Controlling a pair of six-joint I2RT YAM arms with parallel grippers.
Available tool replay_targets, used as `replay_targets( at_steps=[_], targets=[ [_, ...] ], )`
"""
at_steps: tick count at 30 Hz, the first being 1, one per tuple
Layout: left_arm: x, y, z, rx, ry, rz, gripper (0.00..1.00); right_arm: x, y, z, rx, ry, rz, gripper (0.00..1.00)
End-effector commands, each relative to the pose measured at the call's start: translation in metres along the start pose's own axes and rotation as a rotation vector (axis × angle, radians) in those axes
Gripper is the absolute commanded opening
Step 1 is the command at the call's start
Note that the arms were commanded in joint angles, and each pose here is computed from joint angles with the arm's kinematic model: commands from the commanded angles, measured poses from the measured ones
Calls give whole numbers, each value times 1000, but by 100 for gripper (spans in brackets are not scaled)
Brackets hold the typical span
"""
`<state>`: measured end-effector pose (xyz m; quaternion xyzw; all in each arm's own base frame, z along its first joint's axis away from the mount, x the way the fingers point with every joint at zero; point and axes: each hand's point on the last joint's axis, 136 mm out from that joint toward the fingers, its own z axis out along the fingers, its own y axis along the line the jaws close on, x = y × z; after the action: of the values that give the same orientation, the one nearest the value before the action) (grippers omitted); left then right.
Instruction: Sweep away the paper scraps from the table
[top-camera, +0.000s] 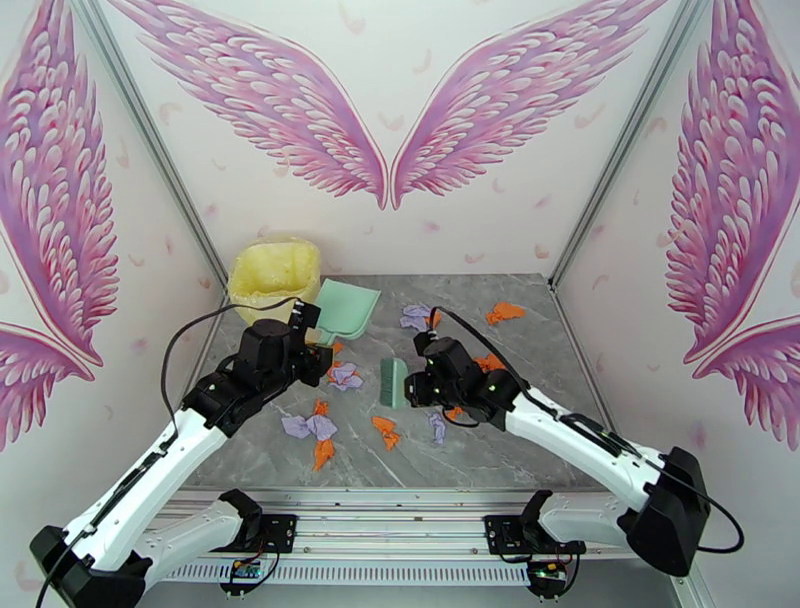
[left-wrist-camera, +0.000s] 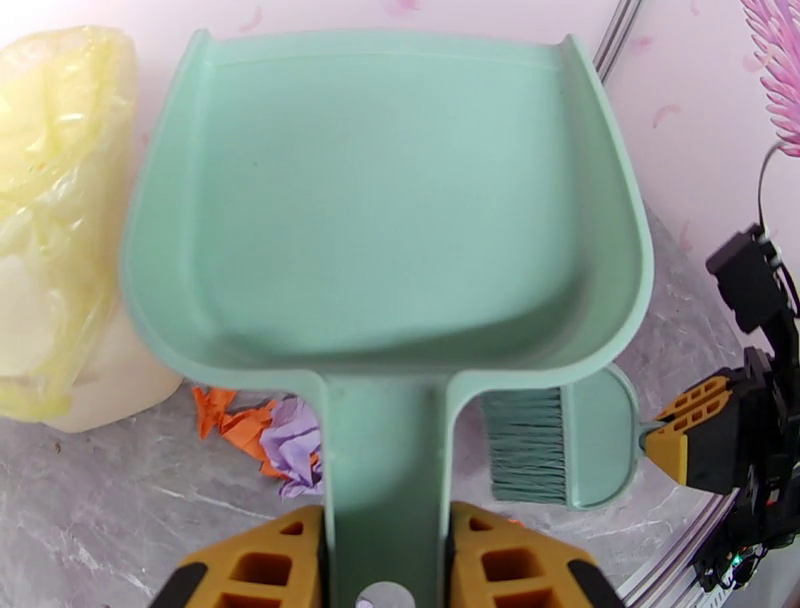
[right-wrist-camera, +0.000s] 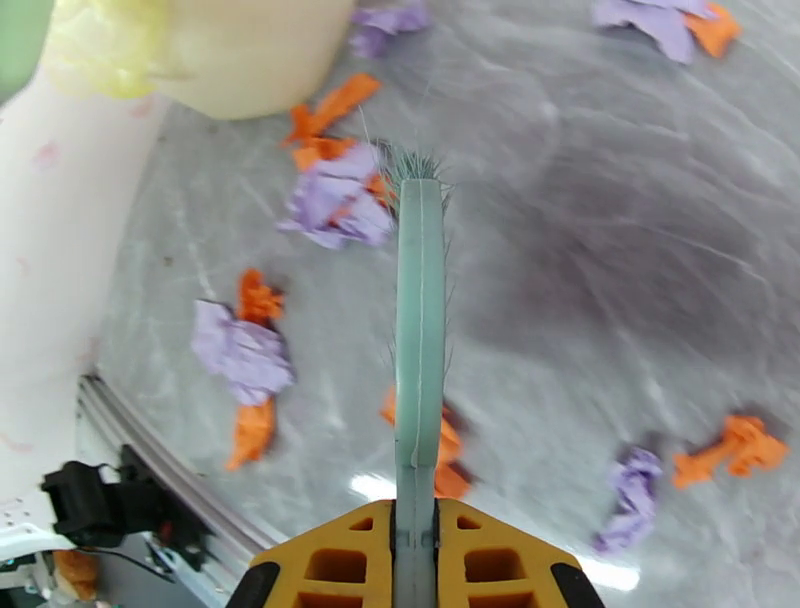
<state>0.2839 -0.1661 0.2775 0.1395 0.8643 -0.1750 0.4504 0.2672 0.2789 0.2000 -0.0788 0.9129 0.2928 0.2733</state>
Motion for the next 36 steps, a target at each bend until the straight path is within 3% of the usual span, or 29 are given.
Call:
replay_targets(
  at_steps=[1,7,12,19,27,36],
  targets=[
    [16,10,-9,-42,30,-18,0,-45,52,3,-191,-85,23,0],
    [18,11,-13,-42,27,-23,0,-116,66,51,-279,-100,171,0],
    [23,8,-18,-18,23,-37,0,-172,50,90,-355,-152,369,0],
    [29,7,-23,-7,26,-27,0,-210,25,151,-450,-168,583,0],
    [26,6,-26,-5,23,-9,0,-199,-3,209,-387,-136,654,0],
    [29,7,-19,-6,34,-4,0,-139,-47,234,-202,-3,647,0]
  ],
)
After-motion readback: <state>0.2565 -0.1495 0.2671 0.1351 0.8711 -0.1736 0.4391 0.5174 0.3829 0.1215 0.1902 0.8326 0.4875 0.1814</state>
